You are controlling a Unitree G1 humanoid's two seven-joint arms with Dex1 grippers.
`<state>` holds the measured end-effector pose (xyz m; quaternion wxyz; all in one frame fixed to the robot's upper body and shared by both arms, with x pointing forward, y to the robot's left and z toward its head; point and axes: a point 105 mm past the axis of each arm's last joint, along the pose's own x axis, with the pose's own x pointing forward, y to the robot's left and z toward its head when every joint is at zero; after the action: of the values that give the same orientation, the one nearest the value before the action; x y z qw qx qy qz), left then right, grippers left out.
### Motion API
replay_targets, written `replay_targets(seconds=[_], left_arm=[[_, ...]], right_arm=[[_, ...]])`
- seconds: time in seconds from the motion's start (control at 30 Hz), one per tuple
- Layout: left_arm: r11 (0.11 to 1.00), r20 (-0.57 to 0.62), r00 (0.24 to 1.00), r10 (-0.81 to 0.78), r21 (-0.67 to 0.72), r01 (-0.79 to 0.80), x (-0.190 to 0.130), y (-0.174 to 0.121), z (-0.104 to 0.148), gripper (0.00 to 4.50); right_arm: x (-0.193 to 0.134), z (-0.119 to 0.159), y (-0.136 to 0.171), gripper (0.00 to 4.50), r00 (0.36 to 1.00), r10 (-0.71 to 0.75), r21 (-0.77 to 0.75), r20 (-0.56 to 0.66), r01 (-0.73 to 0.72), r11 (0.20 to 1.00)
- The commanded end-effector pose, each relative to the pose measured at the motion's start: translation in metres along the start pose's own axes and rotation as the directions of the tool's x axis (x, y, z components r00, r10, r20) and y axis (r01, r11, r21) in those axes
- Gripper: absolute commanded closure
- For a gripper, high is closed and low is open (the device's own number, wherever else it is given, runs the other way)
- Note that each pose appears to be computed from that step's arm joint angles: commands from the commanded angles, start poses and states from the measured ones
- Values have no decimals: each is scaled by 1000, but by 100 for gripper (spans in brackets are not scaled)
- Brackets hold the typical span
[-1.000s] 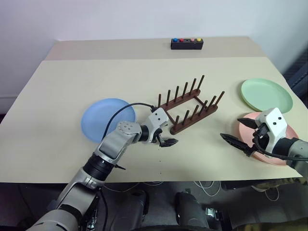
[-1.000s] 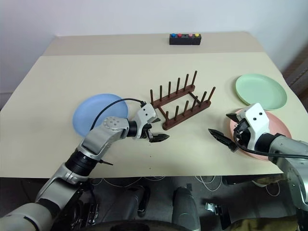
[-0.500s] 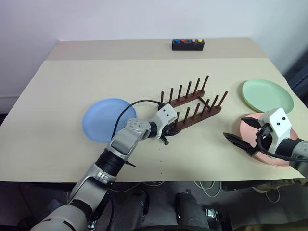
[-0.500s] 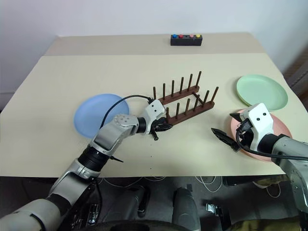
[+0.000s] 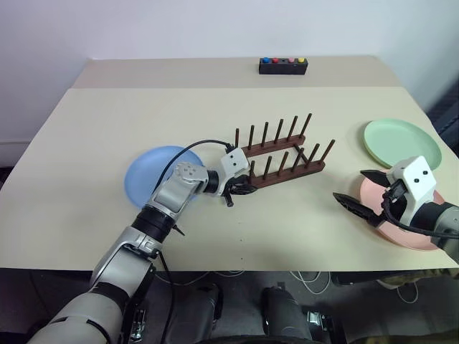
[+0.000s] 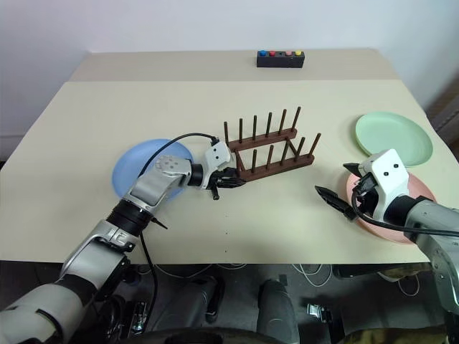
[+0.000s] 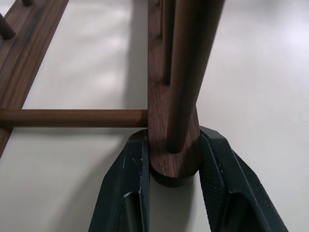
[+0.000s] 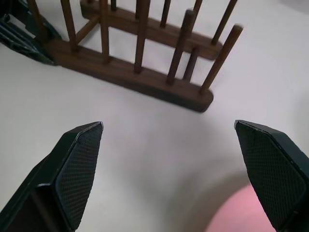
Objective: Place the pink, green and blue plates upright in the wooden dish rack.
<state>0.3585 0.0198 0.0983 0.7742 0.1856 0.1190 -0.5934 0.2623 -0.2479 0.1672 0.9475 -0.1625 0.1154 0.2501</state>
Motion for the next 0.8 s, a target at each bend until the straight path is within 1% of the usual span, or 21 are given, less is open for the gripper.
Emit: replay_targets(seconds=[0.03,0.13,0.17,0.27,0.4,0.53,0.57,0.67,0.7,0.73,0.8], left_arm=[[990,102,990,-99,108,88,-6,-3,23,371],[981,91,984,-154,133,142,-3,-8,16,371],[981,84,985,-153,133,141,0,-7,13,371],[973,20,991,-134,190,128,8,-3,3,371],[975,51,990,-131,190,119,18,-2,9,371],[975,26,992,-122,190,115,25,-2,4,371],[978,24,993,-115,176,109,26,-1,3,371],[991,29,992,-119,65,117,26,2,2,371],[990,31,992,-125,63,122,25,1,2,268],[990,33,991,-128,67,125,25,1,3,234],[991,49,992,-119,63,116,25,2,6,135]], right_arm=[[-4,12,-1,0,999,-4,-41,37,6,999],[-4,12,-1,0,999,-5,-41,35,6,999],[-4,12,-1,0,999,-5,-41,35,6,999],[-5,11,-1,0,1000,-5,-47,31,6,999],[-7,11,-1,0,1000,-10,-49,29,11,999],[-8,10,-1,0,1000,-17,-56,23,18,998],[-8,10,-1,0,1000,-18,-56,23,19,998],[-9,10,-1,0,1000,-20,-59,23,21,998],[-9,10,-1,0,1000,-21,-60,23,22,998],[-9,10,-1,0,1000,-20,-60,23,22,998],[-8,10,-1,0,1000,-19,-57,25,20,998]])
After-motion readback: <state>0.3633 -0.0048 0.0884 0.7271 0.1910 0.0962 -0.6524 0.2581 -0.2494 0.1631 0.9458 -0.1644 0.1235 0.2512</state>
